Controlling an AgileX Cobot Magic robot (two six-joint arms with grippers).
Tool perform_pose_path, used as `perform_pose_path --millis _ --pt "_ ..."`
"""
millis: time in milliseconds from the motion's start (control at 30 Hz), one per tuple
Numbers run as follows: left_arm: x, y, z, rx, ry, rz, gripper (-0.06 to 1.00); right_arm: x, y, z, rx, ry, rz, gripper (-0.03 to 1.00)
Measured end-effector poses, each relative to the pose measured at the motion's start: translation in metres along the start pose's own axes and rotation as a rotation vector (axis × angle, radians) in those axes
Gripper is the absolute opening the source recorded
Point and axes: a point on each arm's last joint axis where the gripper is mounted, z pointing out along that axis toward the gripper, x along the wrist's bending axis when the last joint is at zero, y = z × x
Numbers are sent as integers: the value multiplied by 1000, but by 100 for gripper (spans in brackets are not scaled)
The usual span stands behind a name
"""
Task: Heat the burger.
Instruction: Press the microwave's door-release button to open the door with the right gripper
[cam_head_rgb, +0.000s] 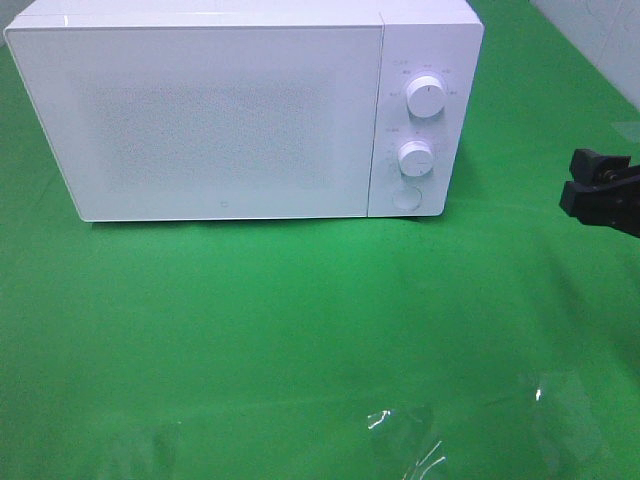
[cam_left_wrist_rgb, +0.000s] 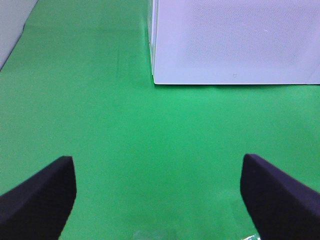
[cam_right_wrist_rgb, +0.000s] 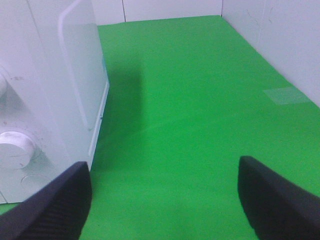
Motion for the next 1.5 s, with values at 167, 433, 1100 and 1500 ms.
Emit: perform_pose_path --millis 167,433,1100,1500 --pt "0 0 0 0 0 0 82 18 -5 -3 -2 18 -21 77" --pt "0 0 0 0 0 0 82 46 -15 -11 0 38 -29 77" --pt "0 0 0 0 0 0 82 102 -27 -4 38 100 -59 75" --pt "0 0 0 0 0 0 82 128 -35 -4 68 165 -63 74"
